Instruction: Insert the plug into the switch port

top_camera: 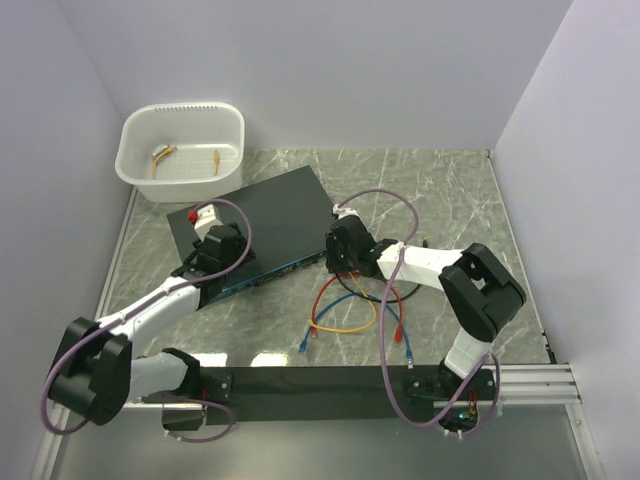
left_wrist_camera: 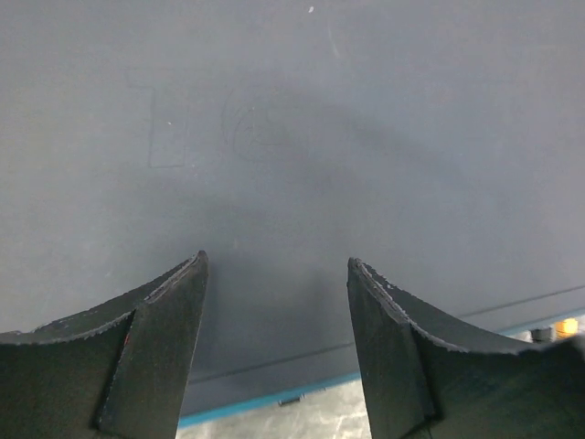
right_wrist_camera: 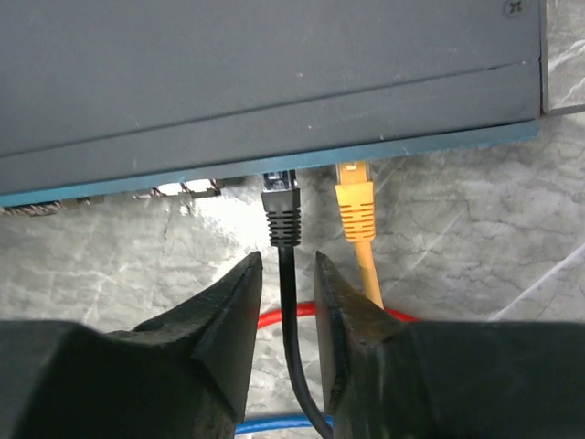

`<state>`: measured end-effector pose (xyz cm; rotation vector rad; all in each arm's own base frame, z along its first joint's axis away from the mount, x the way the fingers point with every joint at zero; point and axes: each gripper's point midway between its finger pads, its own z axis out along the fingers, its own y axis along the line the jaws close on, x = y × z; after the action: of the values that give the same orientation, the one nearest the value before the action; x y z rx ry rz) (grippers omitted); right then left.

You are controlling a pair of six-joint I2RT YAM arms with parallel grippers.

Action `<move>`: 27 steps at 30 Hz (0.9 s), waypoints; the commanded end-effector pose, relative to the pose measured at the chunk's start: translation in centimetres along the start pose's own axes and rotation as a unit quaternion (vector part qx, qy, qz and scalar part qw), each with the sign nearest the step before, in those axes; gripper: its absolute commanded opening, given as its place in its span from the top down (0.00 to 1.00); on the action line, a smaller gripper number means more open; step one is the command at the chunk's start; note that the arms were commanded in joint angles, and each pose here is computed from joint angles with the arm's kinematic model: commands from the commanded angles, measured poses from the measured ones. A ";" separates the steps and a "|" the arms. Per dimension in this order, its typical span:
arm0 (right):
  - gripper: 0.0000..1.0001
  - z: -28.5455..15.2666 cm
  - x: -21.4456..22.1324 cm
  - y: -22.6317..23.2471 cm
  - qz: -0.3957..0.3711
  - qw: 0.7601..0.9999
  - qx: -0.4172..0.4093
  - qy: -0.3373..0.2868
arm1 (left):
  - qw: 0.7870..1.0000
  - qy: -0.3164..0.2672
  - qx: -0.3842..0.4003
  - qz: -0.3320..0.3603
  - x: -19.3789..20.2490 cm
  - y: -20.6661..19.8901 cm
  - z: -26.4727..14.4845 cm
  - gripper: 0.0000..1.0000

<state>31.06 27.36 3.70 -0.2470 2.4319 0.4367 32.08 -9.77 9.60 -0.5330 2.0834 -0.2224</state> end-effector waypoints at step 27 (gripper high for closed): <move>1.00 1.1 -7.4 1.6 -0.016 0.997 0.028 -0.073 | 0.999 0.033 0.034 0.006 1.3 0.8 4.2 0.46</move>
<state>31.31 27.28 3.21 -0.3121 2.5080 0.2959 35.42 -9.51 7.37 -0.5024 2.0935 -0.3121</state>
